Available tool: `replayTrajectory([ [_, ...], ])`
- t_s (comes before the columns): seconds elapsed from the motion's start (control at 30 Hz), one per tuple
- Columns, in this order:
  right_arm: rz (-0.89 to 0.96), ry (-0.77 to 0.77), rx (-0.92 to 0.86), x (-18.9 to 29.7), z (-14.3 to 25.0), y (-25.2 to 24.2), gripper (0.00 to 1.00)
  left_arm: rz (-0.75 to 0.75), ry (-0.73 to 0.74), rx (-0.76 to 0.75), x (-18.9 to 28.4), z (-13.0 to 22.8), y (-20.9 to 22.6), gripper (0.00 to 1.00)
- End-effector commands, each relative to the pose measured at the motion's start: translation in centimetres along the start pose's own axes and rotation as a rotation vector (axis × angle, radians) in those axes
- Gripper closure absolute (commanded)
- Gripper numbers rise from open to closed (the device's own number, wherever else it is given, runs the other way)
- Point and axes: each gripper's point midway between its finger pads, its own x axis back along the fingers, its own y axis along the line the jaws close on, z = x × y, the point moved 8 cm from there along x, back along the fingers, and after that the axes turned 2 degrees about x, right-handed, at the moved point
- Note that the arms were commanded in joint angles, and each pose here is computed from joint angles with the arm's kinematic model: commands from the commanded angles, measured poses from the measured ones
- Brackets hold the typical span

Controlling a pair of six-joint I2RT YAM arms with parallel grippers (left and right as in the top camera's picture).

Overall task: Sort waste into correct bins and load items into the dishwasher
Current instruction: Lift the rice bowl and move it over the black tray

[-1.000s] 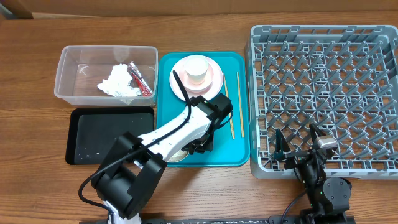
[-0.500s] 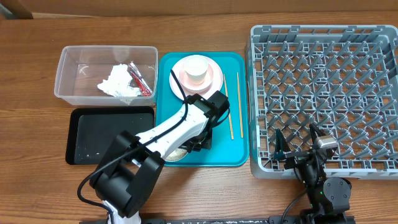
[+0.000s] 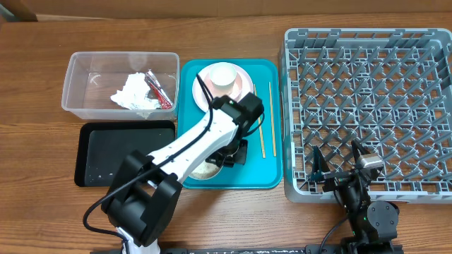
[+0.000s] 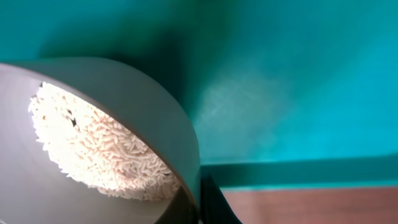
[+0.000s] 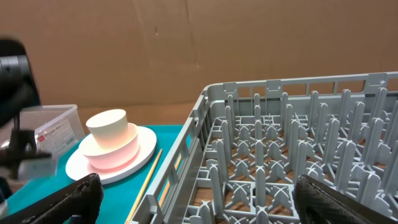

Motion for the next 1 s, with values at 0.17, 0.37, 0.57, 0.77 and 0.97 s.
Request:
replayTrajectory([
  [0.17,0.006,-0.008,0.000,0.0,0.1,-0.1,0.00,0.094,-0.115,-0.028,6.5,-0.7,1.5,0.96],
  [0.37,0.006,-0.008,0.000,0.0,0.1,-0.1,0.00,0.256,-0.150,0.001,9.4,-0.4,3.9,0.96],
  [0.57,0.006,-0.008,0.000,0.0,0.1,-0.1,0.00,0.395,-0.173,0.030,11.4,-0.5,7.8,0.96],
  [0.77,0.006,-0.008,0.000,0.0,0.1,-0.1,0.00,0.514,-0.183,0.065,11.9,-1.0,11.8,0.96],
  [0.97,0.006,-0.008,0.000,0.0,0.1,-0.1,0.00,0.634,-0.169,0.084,11.0,-1.0,14.5,0.96],
])
